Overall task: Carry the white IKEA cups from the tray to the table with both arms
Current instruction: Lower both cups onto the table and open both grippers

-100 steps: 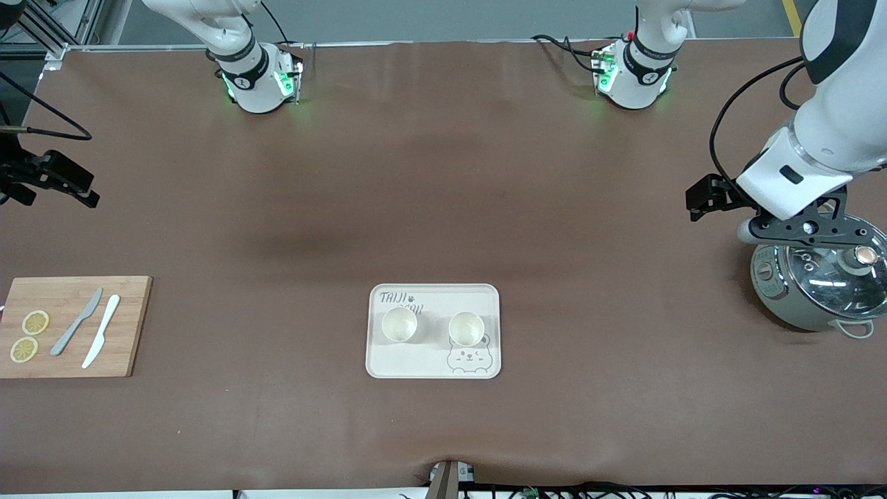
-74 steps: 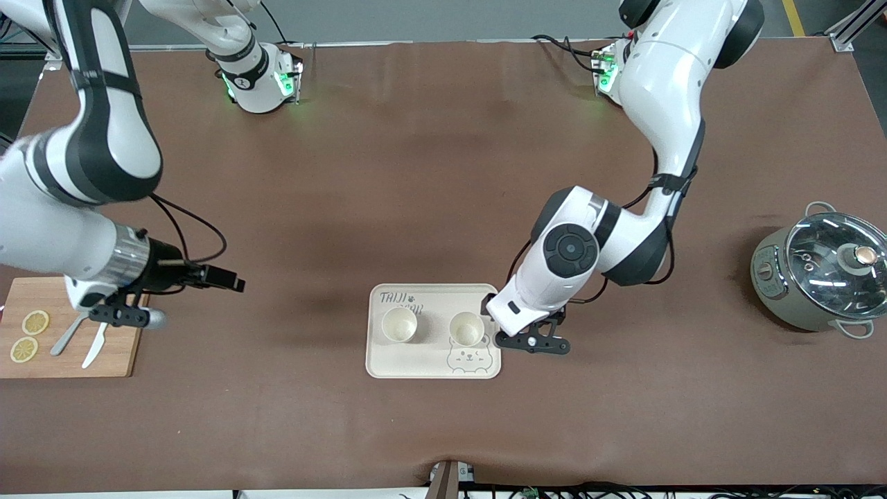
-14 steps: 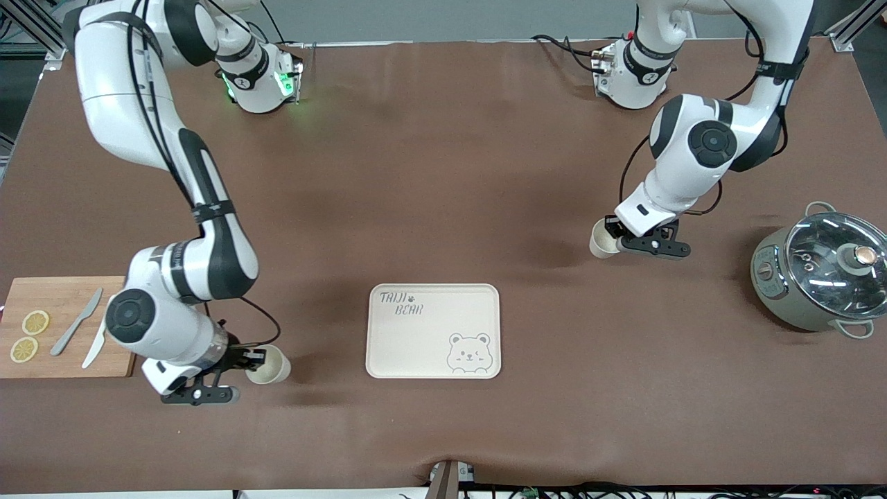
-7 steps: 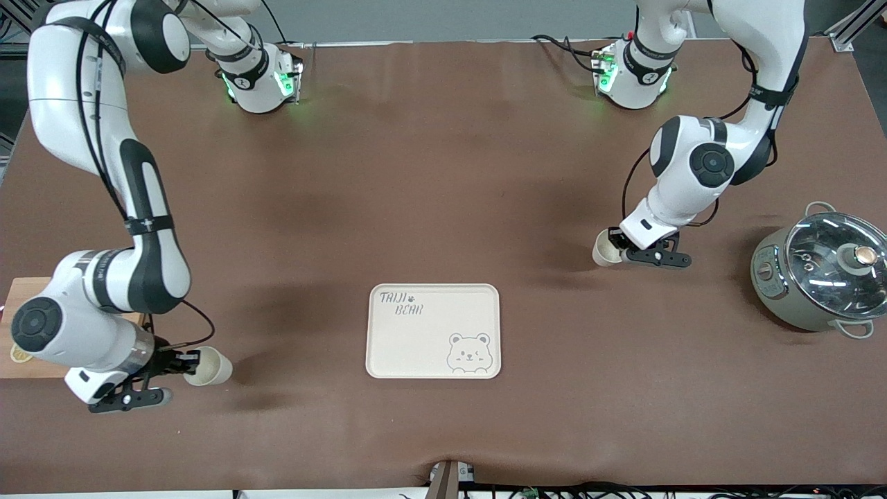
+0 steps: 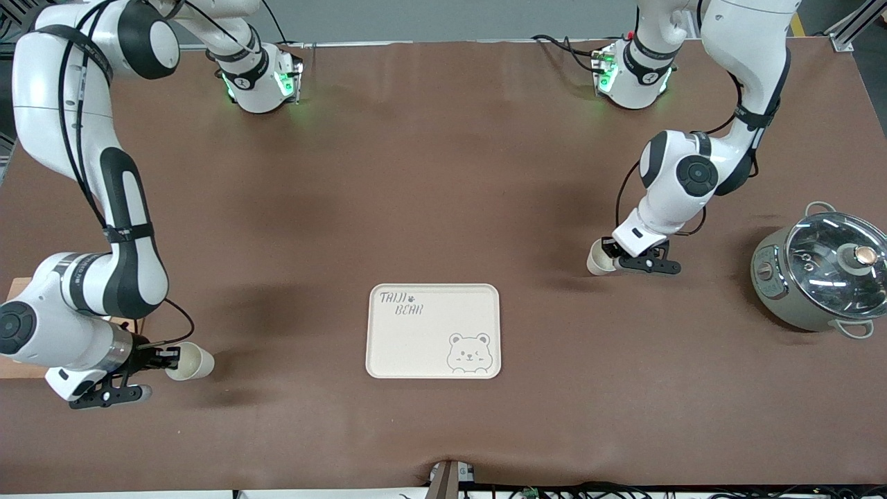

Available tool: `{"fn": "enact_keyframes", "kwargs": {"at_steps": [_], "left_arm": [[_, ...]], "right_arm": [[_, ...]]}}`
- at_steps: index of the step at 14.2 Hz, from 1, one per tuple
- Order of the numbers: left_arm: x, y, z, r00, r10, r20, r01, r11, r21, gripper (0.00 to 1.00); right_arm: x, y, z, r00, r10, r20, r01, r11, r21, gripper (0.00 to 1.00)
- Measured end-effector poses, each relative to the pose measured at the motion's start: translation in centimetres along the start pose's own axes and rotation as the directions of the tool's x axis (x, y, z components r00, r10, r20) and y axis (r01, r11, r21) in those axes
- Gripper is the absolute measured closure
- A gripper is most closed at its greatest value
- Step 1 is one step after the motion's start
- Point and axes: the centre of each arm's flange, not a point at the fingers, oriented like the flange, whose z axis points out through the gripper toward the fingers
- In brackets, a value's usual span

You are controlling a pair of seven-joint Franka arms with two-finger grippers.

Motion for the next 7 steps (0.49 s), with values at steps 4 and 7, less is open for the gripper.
{"fn": "enact_keyframes", "kwargs": {"at_steps": [4, 7], "left_arm": [[0.0, 0.1, 0.2, 1.0, 0.004, -0.002, -0.004, 1.0, -0.001, 0.82], [0.0, 0.2, 0.4, 1.0, 0.005, -0.004, -0.005, 1.0, -0.002, 0.52]], "right_arm": [[-0.6, 0.3, 2.1, 0.999, 0.006, 0.032, -0.006, 1.0, 0.006, 0.97], [-0.8, 0.4, 3.0, 0.999, 0.015, 0.042, -0.015, 1.0, 0.018, 0.97]]}}
